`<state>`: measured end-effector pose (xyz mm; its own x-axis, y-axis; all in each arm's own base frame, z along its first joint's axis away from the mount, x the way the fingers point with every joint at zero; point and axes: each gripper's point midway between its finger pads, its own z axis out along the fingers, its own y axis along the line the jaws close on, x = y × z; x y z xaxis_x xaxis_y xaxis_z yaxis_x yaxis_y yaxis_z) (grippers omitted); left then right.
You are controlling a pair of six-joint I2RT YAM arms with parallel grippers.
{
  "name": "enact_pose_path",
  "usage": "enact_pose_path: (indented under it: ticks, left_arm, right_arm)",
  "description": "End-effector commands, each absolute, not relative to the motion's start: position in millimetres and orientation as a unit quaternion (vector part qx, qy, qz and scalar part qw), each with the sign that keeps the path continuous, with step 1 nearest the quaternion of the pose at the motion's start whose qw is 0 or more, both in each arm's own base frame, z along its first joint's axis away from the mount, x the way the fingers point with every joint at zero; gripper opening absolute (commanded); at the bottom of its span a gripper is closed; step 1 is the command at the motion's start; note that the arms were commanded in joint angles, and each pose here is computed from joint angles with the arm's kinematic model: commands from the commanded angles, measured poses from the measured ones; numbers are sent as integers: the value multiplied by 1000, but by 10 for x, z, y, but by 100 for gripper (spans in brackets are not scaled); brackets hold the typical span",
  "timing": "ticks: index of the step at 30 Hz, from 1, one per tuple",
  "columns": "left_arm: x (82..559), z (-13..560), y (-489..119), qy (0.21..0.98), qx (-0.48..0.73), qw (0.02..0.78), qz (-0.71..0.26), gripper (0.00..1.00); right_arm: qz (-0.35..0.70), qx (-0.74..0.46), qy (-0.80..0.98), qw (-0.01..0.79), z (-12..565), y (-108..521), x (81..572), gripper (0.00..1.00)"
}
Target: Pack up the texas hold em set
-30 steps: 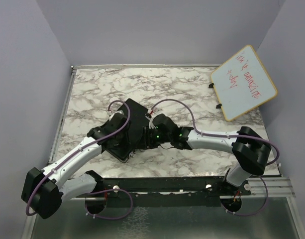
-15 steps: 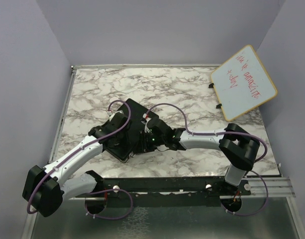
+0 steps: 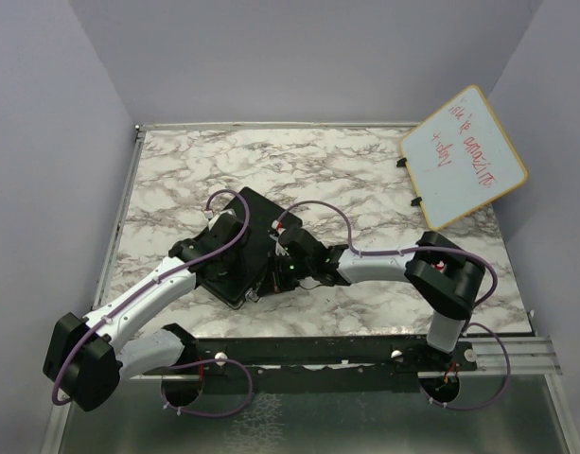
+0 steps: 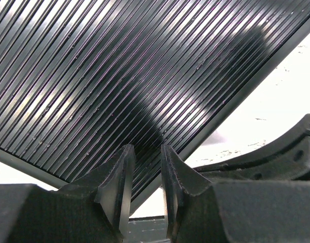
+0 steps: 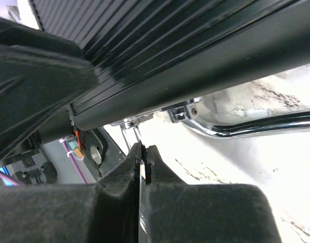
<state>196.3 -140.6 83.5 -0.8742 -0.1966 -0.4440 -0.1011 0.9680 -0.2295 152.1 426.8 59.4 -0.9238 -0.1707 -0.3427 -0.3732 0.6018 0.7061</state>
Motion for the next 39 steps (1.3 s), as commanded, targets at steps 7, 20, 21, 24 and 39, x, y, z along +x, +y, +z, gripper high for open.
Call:
enact_pose_path:
  ticks: [7,20,21,24,39]
  left_arm:
    - [1827,682,-1421,972,-67,201,-97,33]
    - [1850,743,-1442,969,-66,211,-106,34]
    - [1849,751,-1443,969,-65,212,-107,34]
    - [1869,799,-1450,967,-64,220,-111,36]
    - [2143,1849,-1421,912,-39,374,-163,84]
  right_arm:
    - [430,-167,880,116,352,4413,1485,1]
    - [441,-159,863,186,427,4554,1718,1]
    - [441,-159,863,190,452,4536,1714,1]
    - [435,-154,863,207,571,4436,1716,2]
    - [206,-57,878,428,1711,2690,2091,28]
